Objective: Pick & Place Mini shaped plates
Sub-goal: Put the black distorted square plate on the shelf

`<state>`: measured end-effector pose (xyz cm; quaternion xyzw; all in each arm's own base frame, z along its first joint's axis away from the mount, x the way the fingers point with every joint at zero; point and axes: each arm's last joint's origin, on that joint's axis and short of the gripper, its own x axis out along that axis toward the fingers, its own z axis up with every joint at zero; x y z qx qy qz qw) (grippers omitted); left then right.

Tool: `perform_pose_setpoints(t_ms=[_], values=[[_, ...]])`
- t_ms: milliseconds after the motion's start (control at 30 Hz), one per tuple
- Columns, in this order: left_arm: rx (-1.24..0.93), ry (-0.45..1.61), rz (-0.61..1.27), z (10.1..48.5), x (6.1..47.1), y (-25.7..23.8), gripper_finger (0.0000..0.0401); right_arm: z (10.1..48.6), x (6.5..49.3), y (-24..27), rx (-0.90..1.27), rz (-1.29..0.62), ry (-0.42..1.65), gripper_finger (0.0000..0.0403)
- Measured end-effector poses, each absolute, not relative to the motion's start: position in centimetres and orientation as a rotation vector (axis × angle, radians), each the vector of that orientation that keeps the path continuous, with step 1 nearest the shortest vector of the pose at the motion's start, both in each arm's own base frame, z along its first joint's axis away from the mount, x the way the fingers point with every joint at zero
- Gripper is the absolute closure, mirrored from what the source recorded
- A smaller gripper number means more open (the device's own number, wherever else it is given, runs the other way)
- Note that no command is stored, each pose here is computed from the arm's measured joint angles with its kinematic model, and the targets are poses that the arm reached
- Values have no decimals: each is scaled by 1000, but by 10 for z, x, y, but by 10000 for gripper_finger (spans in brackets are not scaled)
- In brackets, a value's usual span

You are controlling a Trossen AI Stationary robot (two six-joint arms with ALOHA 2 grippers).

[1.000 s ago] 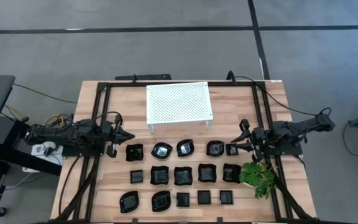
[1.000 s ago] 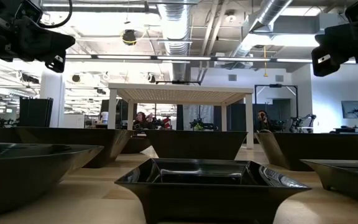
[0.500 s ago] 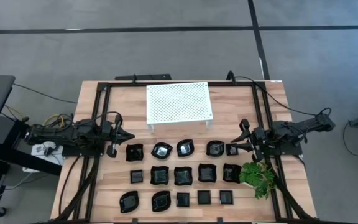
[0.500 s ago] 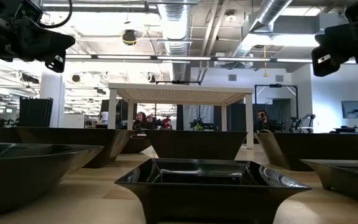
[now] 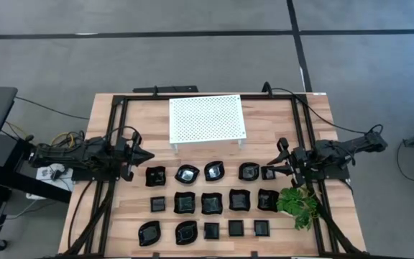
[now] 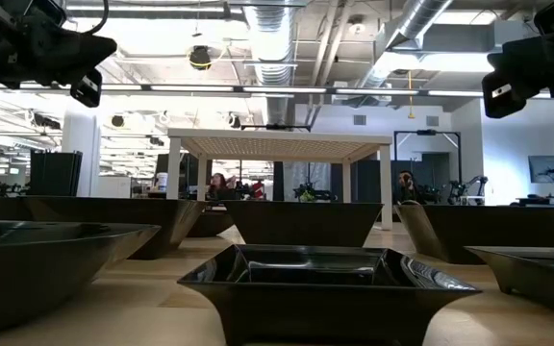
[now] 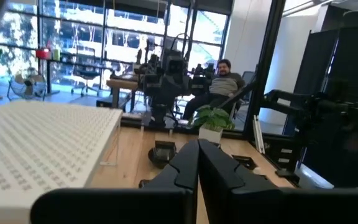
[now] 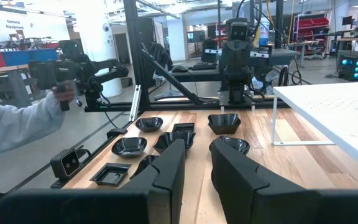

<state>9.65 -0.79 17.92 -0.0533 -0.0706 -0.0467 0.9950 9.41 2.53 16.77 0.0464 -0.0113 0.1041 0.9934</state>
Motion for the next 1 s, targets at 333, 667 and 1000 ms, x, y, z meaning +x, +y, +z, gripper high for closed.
perform_pose_setpoints(t_ms=[333, 667, 1000], values=[[-63, -239, -71, 204, 98, -7, 331, 169, 94, 25, 87, 208, -32, 326], [6, -2, -14, 277, 141, -9, 267, 187, 92, 24, 97, 207, -225, 326], [-24, 558, -29, 285, 189, -33, 273, 188, 96, 23, 31, 98, -214, 300]])
